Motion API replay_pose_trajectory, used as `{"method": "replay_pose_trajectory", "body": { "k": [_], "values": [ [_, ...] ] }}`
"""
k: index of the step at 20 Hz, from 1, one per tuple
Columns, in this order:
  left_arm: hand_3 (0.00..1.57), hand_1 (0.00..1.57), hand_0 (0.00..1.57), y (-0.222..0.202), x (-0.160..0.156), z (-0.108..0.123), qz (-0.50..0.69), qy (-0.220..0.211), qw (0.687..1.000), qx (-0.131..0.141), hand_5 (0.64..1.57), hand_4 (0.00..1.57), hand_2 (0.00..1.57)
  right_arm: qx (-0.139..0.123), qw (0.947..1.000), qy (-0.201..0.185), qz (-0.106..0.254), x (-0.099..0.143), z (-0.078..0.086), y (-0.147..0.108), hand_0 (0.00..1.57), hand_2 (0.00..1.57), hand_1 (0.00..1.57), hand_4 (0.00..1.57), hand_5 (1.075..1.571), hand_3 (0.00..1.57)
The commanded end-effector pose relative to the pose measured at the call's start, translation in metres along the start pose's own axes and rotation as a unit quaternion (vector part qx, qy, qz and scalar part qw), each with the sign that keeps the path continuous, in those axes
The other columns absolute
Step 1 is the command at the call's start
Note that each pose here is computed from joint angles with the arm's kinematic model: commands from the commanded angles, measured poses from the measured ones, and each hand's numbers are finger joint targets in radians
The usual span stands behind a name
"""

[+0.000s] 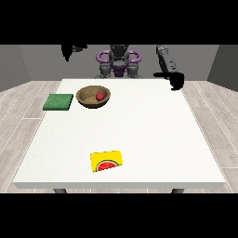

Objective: Pick the cup and pour the ball into the bowl, then pick the bowl and place it on the pad

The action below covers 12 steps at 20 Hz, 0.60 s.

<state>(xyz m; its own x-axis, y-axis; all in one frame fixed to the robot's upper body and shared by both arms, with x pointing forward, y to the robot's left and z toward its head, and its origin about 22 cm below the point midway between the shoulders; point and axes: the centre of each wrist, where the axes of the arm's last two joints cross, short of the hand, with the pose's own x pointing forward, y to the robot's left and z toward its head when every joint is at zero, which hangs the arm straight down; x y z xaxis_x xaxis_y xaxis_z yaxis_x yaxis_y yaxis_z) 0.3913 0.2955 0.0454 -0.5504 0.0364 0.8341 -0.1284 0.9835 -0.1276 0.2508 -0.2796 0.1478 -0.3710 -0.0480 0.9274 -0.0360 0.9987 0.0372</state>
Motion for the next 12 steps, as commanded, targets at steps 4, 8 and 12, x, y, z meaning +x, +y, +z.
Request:
{"method": "replay_pose_trajectory", "body": {
  "k": [4, 8, 12],
  "values": [
    [0.00, 0.00, 0.00, 0.072, 0.060, -0.055, 0.003, -0.019, 0.999, -0.034, 1.531, 0.00, 0.00, -0.007, 0.9996, 0.025, -0.010, -0.044, 0.006, 0.003, 0.00, 0.00, 0.00, 0.48, 1.569, 0.00],
    [0.00, 0.00, 0.00, 0.063, 0.105, -0.095, -0.025, -0.035, 0.996, -0.075, 1.521, 0.00, 0.00, -0.033, 0.9982, 0.045, -0.020, -0.077, -0.009, 0.003, 0.00, 0.00, 0.00, 0.41, 1.568, 0.00],
    [0.00, 0.00, 0.00, 0.069, 0.147, -0.120, -0.049, -0.045, 0.995, -0.081, 1.523, 0.00, 0.00, -0.032, 0.9969, 0.052, -0.051, -0.118, 0.002, -0.003, 0.00, 0.00, 0.00, 0.42, 1.570, 0.00]
  ]
}}
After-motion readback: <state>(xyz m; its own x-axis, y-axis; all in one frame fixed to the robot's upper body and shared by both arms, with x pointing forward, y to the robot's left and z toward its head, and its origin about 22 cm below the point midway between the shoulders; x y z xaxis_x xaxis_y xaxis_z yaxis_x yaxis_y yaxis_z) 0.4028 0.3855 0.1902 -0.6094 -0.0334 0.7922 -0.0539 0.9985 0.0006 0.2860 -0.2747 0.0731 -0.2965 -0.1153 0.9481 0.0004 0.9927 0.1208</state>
